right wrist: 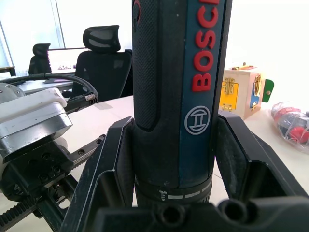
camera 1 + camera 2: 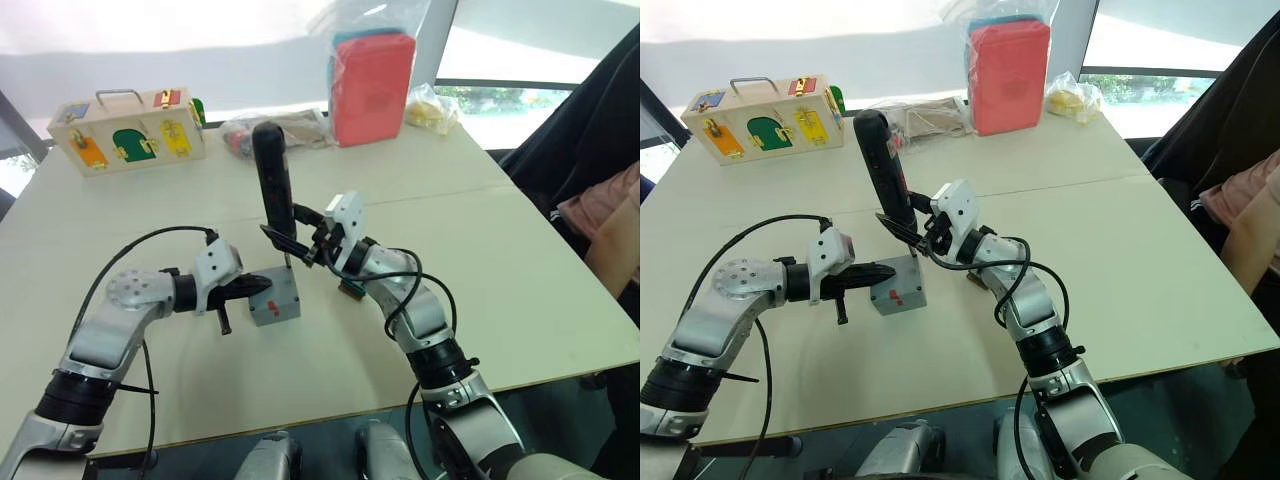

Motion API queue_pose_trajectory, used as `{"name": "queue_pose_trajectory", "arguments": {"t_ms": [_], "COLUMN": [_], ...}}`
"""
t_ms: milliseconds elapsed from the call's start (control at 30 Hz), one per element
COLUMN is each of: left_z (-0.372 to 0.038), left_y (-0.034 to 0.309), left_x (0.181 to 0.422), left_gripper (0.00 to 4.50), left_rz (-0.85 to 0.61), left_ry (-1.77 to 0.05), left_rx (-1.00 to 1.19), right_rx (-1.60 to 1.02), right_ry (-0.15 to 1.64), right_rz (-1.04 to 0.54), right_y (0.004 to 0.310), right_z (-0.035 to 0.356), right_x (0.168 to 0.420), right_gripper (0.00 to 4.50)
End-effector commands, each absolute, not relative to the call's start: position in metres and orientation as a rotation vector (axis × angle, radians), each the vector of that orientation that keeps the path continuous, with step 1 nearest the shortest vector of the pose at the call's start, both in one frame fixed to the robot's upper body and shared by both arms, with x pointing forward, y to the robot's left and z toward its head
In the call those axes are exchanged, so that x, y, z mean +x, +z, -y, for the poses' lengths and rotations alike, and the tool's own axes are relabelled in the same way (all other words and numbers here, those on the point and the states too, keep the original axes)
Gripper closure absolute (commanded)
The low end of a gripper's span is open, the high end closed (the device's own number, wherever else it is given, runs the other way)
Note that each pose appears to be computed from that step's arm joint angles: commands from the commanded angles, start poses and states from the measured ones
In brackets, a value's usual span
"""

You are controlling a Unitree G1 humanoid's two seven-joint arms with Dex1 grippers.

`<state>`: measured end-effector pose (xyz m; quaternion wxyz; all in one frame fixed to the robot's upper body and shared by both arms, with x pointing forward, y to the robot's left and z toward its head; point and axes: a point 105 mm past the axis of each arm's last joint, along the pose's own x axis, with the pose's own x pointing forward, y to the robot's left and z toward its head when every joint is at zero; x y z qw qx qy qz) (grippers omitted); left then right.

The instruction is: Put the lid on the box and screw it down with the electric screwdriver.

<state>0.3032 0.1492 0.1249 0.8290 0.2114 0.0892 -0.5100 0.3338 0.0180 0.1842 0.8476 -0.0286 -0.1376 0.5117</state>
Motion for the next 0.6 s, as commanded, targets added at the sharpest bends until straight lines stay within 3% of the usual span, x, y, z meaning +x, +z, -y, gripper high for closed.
{"name": "queue_pose_trajectory", "arguments": {"t_ms": [33, 600], "left_z": [-0.150, -0.147], "left_y": [0.110, 0.105], "left_x": [0.300, 0.298], "left_gripper": [4.50, 4.50], "left_rz": [-0.251, -0.265], "left_ry": [-1.087, -1.088], "left_rx": [0.439, 0.431], "right_rx": [-0.077, -0.090], "right_ry": [1.124, 1.135], "right_rz": [0.082, -0.061], "right_y": [0.132, 0.102], "right_z": [-0.025, -0.022], "right_x": [0.328, 0.324], "right_gripper": [2.59, 2.59]}}
